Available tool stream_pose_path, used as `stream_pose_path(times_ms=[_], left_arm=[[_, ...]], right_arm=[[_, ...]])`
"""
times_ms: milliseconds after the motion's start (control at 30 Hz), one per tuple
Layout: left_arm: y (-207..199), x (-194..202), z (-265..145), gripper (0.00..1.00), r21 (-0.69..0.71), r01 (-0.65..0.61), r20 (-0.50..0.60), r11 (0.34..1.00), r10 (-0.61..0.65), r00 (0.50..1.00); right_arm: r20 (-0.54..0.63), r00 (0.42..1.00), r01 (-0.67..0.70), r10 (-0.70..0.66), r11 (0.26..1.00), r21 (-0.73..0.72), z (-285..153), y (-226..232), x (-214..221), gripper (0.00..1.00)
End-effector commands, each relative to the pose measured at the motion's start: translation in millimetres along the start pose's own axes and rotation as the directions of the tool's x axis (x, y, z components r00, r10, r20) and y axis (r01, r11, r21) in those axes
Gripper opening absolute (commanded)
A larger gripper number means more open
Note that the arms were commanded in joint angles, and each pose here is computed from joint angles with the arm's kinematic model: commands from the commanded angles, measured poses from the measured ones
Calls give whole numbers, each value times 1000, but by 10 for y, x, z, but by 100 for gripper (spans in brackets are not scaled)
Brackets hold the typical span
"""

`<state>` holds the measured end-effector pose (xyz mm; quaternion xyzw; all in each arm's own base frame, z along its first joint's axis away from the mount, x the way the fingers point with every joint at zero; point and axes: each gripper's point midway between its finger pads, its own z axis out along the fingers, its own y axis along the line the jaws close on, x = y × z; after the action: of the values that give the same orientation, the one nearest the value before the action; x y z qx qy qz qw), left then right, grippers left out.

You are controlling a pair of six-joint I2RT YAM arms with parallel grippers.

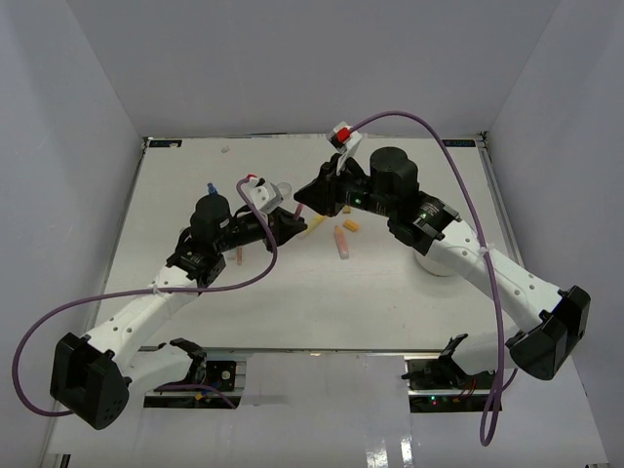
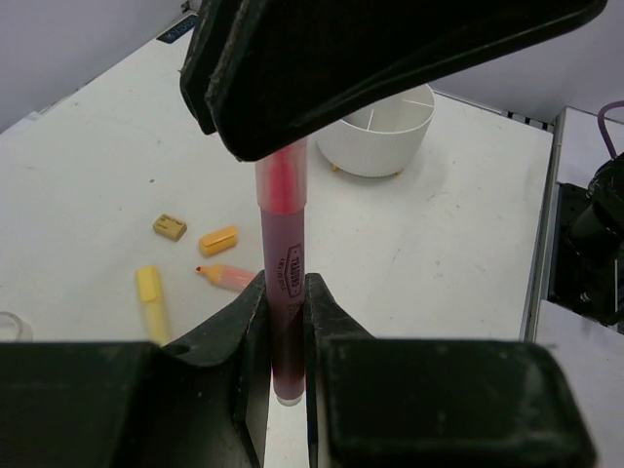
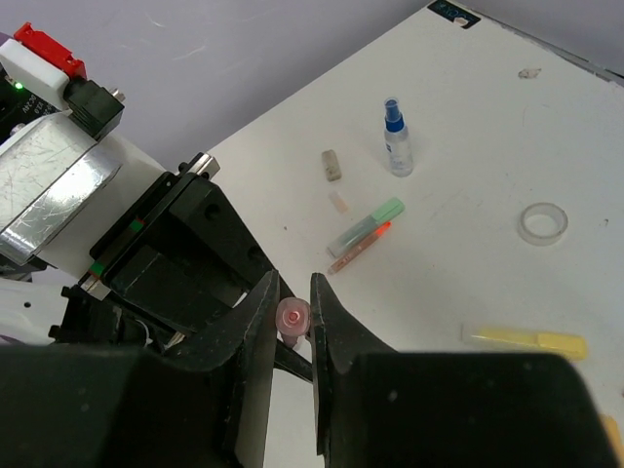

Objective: Sort the stationery into containers
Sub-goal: Close the pen cap on the pen.

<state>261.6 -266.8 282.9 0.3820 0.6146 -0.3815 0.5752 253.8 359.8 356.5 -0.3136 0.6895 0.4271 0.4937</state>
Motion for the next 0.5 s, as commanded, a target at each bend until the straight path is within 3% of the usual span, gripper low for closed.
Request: stream_pose_path(times_ms=[0,467], left_arm=[[-150,-874,-142,19,5,-208,267,978,199,943],[-227,-583,-132,40,63,-118,210,991,103,972]], right_arm=[[-260,960,-104,104,994,14,-51,-11,843,8],[-218,971,-95,101,995,38,-58,-66,840,8]])
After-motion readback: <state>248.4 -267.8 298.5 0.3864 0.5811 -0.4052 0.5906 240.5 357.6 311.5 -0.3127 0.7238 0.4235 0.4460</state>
